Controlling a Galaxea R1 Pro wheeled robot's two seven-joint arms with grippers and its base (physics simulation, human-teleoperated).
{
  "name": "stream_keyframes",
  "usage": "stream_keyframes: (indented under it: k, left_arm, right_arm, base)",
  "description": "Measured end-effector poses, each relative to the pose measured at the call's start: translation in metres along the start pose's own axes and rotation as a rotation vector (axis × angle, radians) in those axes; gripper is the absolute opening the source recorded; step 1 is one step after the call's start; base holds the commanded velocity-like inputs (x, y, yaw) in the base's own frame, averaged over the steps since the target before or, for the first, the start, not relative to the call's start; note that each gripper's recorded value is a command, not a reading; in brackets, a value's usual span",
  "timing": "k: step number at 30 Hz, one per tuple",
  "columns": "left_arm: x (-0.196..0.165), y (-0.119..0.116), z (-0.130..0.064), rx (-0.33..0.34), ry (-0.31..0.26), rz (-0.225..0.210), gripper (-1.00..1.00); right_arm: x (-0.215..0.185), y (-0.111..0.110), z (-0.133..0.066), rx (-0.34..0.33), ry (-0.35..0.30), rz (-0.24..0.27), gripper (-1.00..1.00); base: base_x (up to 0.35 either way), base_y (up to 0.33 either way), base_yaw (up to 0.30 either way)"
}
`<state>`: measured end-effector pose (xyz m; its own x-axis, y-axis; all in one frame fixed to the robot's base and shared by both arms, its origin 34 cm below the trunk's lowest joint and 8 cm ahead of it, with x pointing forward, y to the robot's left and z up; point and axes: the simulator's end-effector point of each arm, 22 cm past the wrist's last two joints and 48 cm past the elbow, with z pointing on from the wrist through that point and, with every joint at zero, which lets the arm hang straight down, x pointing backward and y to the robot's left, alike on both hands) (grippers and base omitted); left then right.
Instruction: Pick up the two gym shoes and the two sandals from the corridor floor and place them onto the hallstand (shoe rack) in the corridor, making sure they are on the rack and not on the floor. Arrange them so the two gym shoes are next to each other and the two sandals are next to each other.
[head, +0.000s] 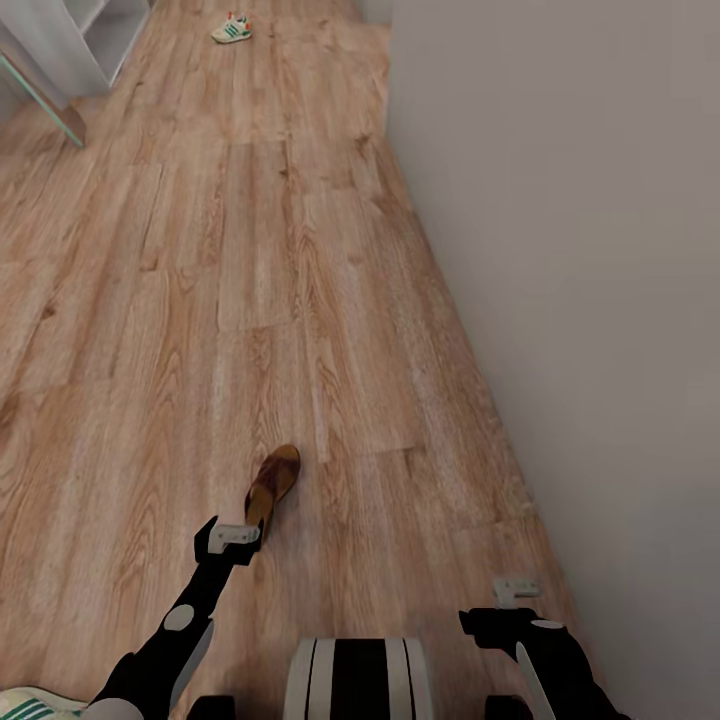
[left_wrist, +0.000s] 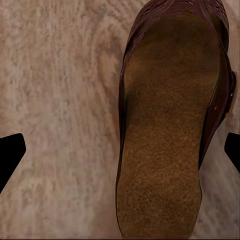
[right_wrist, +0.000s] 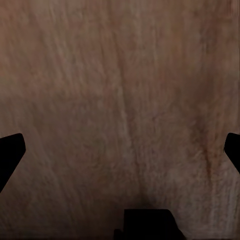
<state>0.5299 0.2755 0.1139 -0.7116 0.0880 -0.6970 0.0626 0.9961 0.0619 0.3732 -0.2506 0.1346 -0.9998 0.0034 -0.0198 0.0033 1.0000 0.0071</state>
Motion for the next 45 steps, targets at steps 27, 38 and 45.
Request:
stream_keyframes:
  k: [27,38,45]
  left_arm:
    - [0.034,-0.005,0.001,0.011,0.059,0.003,1.00]
    - [0.036,-0.013,0.001,0.031,0.062,0.014,1.00]
    - [0.045,-0.015,0.001,0.035,0.077,0.014,1.00]
  right_arm:
    - [0.020,0.000,0.015,0.000,0.052,0.000,1.00]
    - [0.020,0.000,0.015,0.000,0.054,0.000,1.00]
    - [0.027,0.000,0.020,0.000,0.069,0.000,1.00]
  base:
    - [0.000,0.000,0.000]
    - [0.000,0.000,0.000]
    - [0.000,0.000,0.000]
